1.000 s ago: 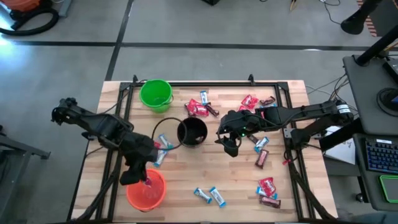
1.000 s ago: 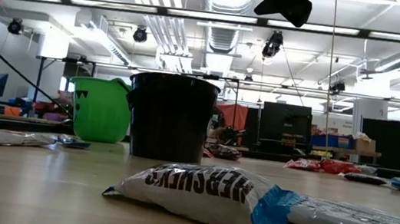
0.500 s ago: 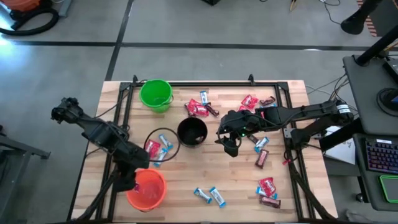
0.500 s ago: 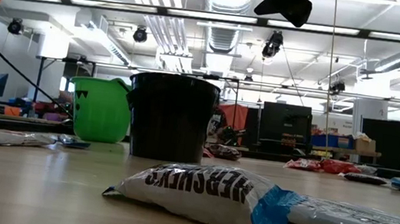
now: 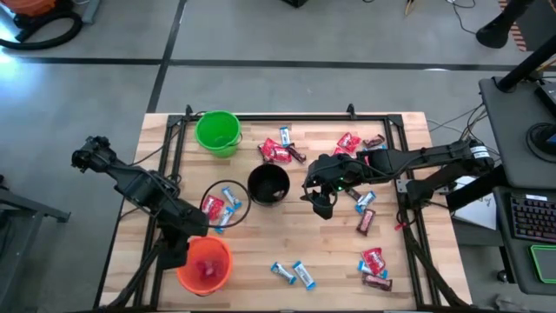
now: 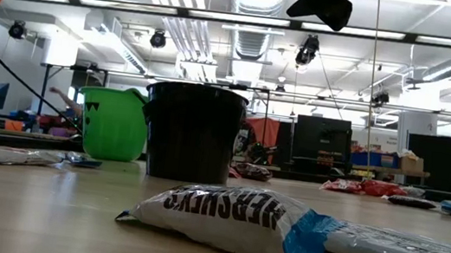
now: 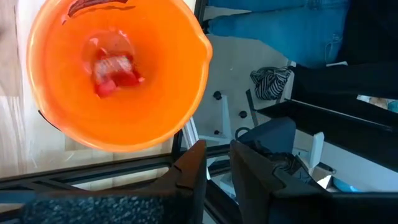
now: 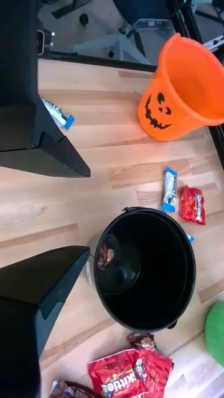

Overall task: Sort candy
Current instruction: Put the white chocolate into the green bucket

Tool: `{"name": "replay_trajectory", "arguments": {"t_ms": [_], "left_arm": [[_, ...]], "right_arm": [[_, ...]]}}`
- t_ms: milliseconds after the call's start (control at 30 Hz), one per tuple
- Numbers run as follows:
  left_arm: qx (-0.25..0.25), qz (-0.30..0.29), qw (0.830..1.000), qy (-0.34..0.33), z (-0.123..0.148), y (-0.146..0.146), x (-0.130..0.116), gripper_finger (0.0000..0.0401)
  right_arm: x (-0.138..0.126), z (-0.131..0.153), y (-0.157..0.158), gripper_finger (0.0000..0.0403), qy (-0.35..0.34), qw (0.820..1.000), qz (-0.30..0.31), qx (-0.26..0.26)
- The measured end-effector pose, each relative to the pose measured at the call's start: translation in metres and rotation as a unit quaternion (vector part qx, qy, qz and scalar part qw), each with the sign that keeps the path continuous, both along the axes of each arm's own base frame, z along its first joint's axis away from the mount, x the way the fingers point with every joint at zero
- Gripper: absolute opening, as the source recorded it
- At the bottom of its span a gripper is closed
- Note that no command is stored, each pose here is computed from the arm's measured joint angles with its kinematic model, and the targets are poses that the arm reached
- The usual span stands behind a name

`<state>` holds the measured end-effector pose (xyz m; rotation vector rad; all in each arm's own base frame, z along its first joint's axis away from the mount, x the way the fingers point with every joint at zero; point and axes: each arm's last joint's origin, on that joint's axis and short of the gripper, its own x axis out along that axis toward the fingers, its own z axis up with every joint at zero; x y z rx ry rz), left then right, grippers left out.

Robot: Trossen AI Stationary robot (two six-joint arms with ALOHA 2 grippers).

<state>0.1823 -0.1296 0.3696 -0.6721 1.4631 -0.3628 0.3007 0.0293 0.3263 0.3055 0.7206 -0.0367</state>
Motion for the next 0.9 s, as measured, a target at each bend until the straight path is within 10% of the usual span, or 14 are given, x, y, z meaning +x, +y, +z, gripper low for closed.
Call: {"name": "replay_trajectory", "arguments": {"t_ms": [900], "left_arm": [[0.135,-0.002,0.982,-0.13,-0.0018,0.0059,0.0075,0.0055]], "right_arm": [[-0.0004,-0.0003,0.0025,0.0183,0.007,0.998,-0.034,0.048]]}}
